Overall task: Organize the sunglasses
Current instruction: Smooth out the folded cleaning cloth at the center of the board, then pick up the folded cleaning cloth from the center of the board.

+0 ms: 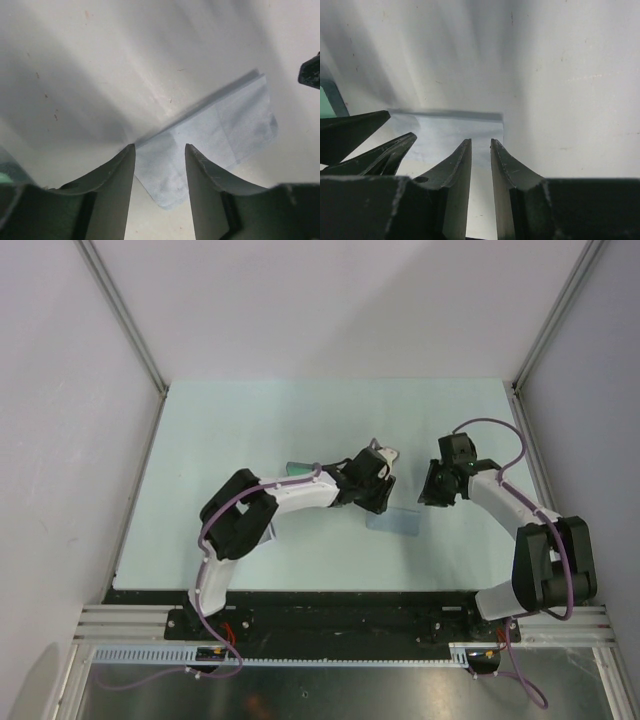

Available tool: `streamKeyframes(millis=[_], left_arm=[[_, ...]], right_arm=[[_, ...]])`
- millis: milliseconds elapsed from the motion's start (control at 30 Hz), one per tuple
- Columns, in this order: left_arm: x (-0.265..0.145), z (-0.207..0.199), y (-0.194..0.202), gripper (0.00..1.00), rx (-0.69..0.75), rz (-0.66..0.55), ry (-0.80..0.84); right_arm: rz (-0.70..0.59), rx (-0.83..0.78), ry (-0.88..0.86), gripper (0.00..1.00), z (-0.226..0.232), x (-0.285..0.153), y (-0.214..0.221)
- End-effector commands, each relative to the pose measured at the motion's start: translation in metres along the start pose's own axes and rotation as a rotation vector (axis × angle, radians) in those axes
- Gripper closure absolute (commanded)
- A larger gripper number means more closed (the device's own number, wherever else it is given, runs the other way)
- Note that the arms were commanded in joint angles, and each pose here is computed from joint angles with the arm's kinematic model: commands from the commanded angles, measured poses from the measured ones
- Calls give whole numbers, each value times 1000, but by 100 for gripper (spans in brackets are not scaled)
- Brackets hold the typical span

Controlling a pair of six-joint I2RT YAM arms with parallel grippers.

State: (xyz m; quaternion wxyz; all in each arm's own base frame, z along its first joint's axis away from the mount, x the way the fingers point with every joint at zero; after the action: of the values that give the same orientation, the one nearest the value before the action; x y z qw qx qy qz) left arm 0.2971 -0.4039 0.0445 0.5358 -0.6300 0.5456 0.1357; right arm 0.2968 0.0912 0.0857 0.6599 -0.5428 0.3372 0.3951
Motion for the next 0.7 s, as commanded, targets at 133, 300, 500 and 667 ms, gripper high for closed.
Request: streamKeyframes(millis=[133, 300, 500, 667], left_arm=[[-56, -25, -49, 41, -77, -159, 47], [-60, -13, -22, 41, -213, -106, 12], [-53, -7, 16, 45, -315, 22, 0], [-47, 1, 23, 47, -316, 33, -33]], right_arm=[[34, 15, 50, 72, -9, -4, 8], [50, 22, 67, 71, -12, -2, 11], [95, 49, 58, 67, -13, 3, 28], [111, 62, 53, 66, -14, 8, 39]])
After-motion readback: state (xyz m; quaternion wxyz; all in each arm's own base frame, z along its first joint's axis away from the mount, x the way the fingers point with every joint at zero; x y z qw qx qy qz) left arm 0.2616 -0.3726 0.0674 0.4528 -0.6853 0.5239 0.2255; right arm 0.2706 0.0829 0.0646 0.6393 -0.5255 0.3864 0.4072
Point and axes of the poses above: each gripper's point midway between its finger pads, its own x axis out along the fingers, its own z axis along the line the jaws close on, y = z × x, the point moved 2 cm from there along -x, back along the fingers, and after that the axes turned 14 degrees about -x, right-handed, at the moved point
